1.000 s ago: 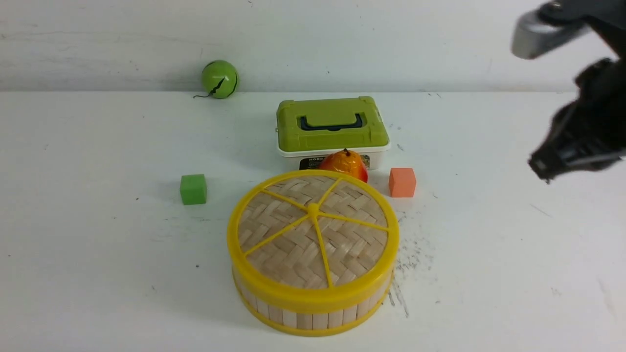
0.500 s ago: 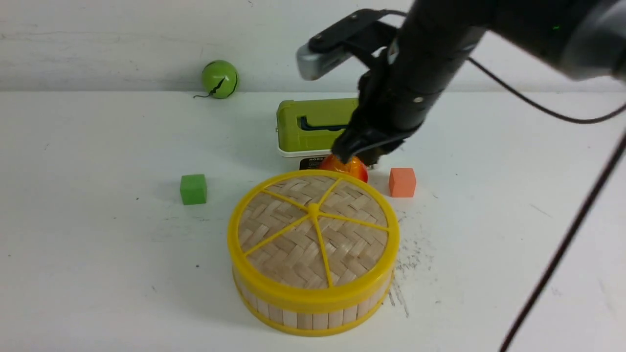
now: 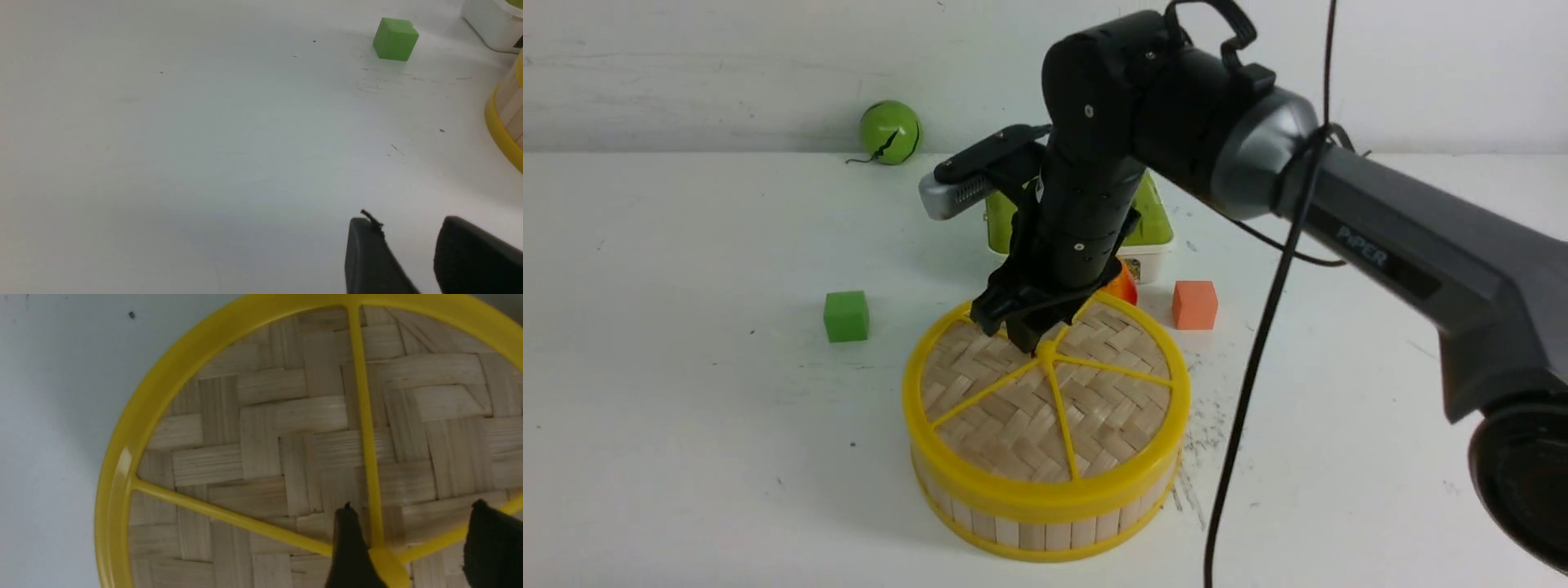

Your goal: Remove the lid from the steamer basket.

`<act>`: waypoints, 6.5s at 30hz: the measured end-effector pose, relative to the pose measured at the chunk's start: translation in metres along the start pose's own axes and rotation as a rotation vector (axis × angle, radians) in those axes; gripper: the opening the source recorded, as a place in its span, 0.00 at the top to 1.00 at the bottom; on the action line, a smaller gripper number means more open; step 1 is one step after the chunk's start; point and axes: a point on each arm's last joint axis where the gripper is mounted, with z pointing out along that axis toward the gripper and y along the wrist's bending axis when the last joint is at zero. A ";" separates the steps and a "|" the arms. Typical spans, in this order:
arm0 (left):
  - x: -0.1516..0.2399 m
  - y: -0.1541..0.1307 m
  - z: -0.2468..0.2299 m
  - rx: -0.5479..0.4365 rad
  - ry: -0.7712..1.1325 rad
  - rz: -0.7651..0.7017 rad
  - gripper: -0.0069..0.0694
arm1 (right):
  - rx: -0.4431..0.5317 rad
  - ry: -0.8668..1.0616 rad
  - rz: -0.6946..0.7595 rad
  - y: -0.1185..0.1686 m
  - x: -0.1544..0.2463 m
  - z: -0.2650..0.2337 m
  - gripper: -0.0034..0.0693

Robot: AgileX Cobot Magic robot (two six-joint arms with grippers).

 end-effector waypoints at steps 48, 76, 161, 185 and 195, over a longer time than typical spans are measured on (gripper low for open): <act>0.000 0.000 0.000 0.000 0.000 0.000 0.60 | -0.014 0.063 0.018 0.001 0.015 0.007 0.59; 0.000 0.000 0.000 0.000 0.000 0.000 0.60 | 0.055 -0.172 -0.046 0.002 0.039 -0.137 0.80; 0.000 0.000 0.000 0.000 0.000 0.000 0.60 | 0.318 -0.874 0.328 0.002 0.324 -0.256 0.98; 0.000 0.000 0.000 0.000 0.000 0.000 0.60 | 0.555 -1.062 0.291 -0.004 0.368 -0.200 0.98; 0.000 0.000 0.000 0.000 0.000 0.000 0.60 | 0.589 -1.109 0.478 -0.003 0.434 -0.096 0.98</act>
